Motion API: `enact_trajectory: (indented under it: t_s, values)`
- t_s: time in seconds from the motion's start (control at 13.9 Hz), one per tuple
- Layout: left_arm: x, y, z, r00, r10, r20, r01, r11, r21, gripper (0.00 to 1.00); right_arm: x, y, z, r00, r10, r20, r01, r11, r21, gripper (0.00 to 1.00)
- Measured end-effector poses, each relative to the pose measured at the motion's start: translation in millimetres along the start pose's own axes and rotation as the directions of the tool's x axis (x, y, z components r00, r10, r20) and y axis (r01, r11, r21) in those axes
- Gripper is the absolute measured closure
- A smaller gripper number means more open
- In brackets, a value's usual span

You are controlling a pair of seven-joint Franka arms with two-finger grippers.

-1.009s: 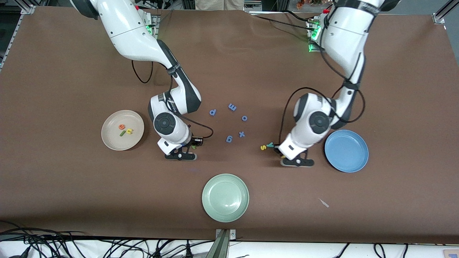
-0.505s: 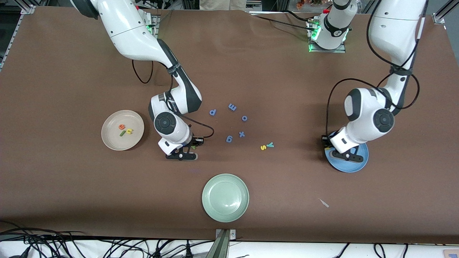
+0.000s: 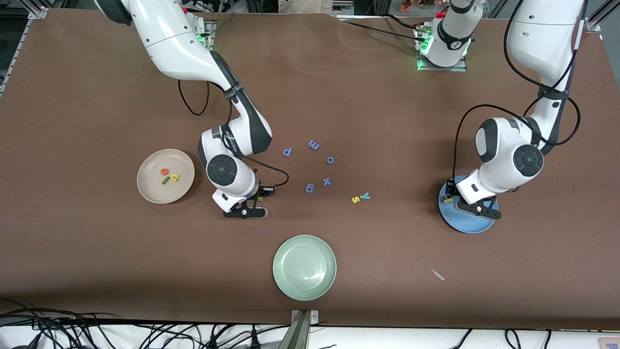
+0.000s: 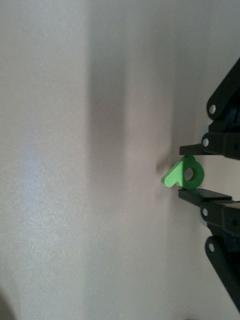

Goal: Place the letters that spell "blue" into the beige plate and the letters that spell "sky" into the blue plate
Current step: 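Open the left gripper over the blue plate while the right gripper carries d, then place the green d in the beige plate while the left gripper lowers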

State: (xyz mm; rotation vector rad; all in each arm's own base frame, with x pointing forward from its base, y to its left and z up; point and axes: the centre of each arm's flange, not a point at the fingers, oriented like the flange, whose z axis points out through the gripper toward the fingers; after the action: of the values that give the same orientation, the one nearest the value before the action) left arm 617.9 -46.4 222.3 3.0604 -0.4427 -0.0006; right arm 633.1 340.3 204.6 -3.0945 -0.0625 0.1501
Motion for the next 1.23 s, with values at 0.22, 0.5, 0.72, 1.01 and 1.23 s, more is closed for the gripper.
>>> enact_trajectory:
  t_s: [0.22,0.5,0.72,1.01,1.23]
  values:
    - [20,59,-10,0.999,0.024,-0.047,-0.027,0.997,-0.073,0.15,5,44,-20,0.994,-0.051,0.097,0.058,0.996,-0.066,0.69]
    - [37,197,10,0.991,0.114,-0.066,-0.123,0.977,-0.172,0.0,5,123,-48,0.985,-0.091,0.146,0.106,0.99,-0.098,0.69]
    - [37,247,51,0.982,0.175,-0.077,-0.185,0.972,-0.146,0.03,-11,179,-51,0.976,-0.144,0.163,0.16,0.983,-0.094,0.69]
    - [37,247,74,0.981,0.178,-0.081,-0.188,0.974,-0.129,0.05,-43,257,-34,0.967,-0.189,0.168,0.206,0.974,-0.09,0.69]
    - [41,246,71,0.98,0.177,-0.09,-0.187,0.974,-0.127,0.14,-48,260,-30,0.969,-0.176,0.176,0.193,0.977,-0.089,0.56]
